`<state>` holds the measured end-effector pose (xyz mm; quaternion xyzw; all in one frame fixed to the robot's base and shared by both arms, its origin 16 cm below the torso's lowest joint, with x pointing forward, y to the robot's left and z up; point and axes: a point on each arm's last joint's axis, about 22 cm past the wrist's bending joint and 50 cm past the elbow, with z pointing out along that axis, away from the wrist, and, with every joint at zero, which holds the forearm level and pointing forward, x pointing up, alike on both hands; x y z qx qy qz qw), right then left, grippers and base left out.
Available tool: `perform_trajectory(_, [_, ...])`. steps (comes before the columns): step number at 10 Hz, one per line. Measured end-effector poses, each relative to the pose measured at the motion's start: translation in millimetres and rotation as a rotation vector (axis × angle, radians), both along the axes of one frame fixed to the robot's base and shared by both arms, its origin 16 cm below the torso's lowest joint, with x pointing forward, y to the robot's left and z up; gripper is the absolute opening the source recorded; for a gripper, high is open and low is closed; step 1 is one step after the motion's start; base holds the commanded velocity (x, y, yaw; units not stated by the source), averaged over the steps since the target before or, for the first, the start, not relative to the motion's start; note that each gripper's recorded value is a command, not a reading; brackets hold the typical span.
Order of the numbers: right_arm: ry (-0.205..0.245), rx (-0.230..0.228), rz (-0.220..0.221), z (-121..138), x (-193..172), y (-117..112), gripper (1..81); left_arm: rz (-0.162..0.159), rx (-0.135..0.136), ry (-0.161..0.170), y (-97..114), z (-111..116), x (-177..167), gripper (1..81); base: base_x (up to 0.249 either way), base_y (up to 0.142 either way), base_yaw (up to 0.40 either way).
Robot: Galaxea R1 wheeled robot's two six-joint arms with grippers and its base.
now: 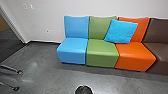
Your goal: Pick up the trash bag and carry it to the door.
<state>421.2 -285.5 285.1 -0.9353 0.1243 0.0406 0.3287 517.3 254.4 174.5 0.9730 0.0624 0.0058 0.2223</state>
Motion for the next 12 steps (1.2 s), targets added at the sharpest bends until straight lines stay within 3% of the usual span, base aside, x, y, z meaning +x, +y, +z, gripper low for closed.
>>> perform_trajectory(1, [0.015, -0.001, -0.002, -16, -2, 0, 81.1, -0.004, -0.008, 0.022, -5, -17, -8, 81.1, 0.000, 0.000, 0.000])
perform_trajectory(3, [0.053, -0.001, -0.003, -48, -11, 0, 81.1, -0.008, 0.002, 0.062, 4, -49, -15, 81.1, 0.000, 0.000, 0.000])
perform_trajectory(5, [0.084, -0.002, -0.003, -78, -18, 0, 81.1, -0.016, -0.010, 0.077, -4, -77, -9, 81.1, 0.000, 0.000, 0.000])
perform_trajectory(7, [0.088, -0.001, -0.004, -88, -18, 0, 81.1, -0.019, -0.038, 0.088, -16, -81, -4, 81.1, 0.000, 0.000, 0.000])
perform_trajectory(10, [0.089, -0.002, -0.005, -91, -18, 0, 81.1, -0.016, -0.046, 0.076, -16, -77, 8, 81.1, 0.000, 0.000, 0.000])
perform_trajectory(12, [0.088, -0.001, -0.005, -91, -18, 0, 81.1, -0.028, -0.072, 0.066, -40, -75, 17, 81.1, 0.000, 0.000, 0.000])
